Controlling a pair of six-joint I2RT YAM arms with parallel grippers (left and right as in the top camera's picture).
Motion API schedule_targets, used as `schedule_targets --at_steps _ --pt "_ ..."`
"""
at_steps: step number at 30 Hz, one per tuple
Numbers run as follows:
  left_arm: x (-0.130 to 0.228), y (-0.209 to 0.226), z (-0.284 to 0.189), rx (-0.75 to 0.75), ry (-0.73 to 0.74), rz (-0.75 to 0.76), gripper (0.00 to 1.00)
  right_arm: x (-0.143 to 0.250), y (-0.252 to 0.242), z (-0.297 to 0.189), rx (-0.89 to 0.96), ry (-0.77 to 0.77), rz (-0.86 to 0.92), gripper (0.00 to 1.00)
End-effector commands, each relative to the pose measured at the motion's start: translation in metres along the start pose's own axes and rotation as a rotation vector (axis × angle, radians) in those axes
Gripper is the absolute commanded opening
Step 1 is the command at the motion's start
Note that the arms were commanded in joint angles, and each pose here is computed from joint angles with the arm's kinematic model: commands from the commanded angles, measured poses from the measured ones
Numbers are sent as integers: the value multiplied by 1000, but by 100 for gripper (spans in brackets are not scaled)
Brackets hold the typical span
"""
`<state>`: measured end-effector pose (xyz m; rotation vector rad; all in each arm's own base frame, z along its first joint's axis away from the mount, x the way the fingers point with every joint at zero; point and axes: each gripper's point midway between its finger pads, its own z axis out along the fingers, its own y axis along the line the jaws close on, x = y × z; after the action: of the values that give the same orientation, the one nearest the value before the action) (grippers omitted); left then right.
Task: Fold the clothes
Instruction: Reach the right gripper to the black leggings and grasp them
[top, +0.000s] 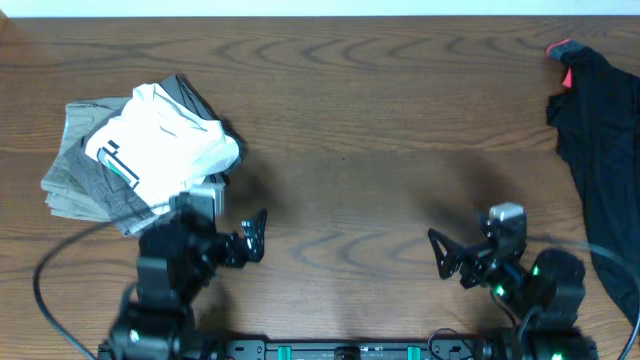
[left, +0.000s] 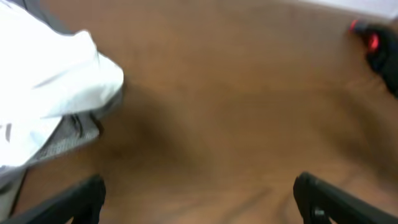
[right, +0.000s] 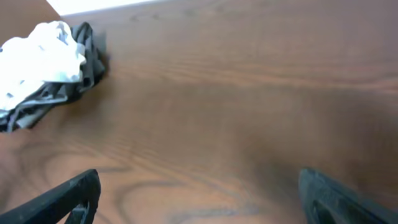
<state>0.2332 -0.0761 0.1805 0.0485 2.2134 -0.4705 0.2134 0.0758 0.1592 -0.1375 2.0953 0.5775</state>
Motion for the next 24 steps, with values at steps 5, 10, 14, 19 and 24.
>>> schedule_targets --at_steps 5,10,14,19,24 --pt "-53 -14 -1 -37 214 -57 98 -44 -1 7 49 276 65 99" --pt "-83 -23 7 -20 259 -41 98 -83 10 21 -22 409 123 99" --pt "-86 -25 13 -8 284 -38 98 -92 -10 36 58 469 134 99" --pt "-78 -37 12 72 323 17 98 -108 -77 32 402 502 223 99" --pt "-76 -38 12 75 334 19 98 -136 -160 12 691 483 348 99"
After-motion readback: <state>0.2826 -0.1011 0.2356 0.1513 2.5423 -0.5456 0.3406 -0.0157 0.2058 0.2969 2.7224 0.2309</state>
